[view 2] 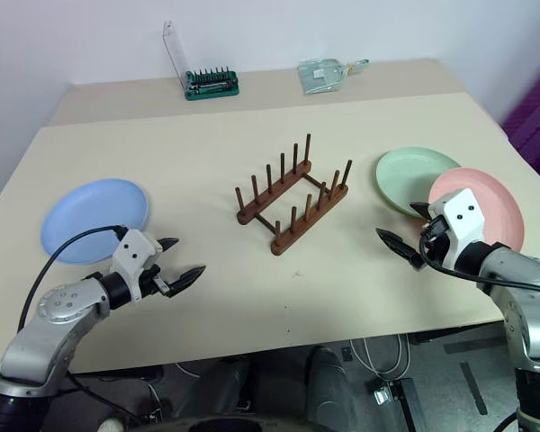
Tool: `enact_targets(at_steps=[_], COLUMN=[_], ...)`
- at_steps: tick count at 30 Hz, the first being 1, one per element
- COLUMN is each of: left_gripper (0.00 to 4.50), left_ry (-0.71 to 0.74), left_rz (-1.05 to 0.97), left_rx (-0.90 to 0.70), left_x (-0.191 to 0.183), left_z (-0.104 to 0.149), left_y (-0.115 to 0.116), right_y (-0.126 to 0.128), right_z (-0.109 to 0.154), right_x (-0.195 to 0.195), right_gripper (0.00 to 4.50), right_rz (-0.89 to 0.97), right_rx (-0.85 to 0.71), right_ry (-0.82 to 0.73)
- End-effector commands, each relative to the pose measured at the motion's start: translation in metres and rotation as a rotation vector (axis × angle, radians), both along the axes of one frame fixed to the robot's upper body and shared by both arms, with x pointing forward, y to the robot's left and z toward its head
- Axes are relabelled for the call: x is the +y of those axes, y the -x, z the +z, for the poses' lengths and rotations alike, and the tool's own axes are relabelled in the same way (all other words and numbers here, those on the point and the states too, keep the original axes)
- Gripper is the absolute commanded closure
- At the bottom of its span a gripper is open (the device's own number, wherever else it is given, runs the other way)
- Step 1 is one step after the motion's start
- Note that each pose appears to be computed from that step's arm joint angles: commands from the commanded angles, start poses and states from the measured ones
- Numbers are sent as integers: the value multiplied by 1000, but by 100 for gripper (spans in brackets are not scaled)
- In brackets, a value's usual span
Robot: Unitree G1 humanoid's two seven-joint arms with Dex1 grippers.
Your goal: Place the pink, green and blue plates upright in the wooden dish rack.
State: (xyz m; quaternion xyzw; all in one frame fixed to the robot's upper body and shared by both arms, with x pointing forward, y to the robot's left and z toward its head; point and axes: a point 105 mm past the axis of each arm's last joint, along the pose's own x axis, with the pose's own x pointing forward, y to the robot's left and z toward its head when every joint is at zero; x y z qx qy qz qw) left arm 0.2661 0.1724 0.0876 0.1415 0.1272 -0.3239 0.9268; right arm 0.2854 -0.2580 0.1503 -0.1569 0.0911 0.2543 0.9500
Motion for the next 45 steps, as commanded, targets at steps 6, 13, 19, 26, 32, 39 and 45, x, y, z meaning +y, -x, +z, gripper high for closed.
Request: enact_targets(at_steps=[6,13,19,26,32,39,45], left_gripper=[0,0,0,0,130,373,373], left_ry=[49,110,176,86,120,28,-43], left_rz=[-20,-179,-178,-203,-139,-308,-668], left_rx=[-28,5,46,113,90,-54,-79], left_x=[-22,-82,-129,-166,-173,-174,-164], left_z=[7,9,10,-10,-7,4,13], left_y=[4,10,-15,-33,-49,-51,-57], right_y=[-8,1,26,41,48,48,51], right_z=[7,8,-6,-9,-14,-21,-23], right_x=[9,23,59,77,78,72,61], right_gripper=[6,6,6,6,0,0,0], right_rz=[48,98,166,140,119,146,151], right_rx=[-51,-50,-17,-15,3,45,62], right_ry=[30,24,-3,-45,-46,33,70])
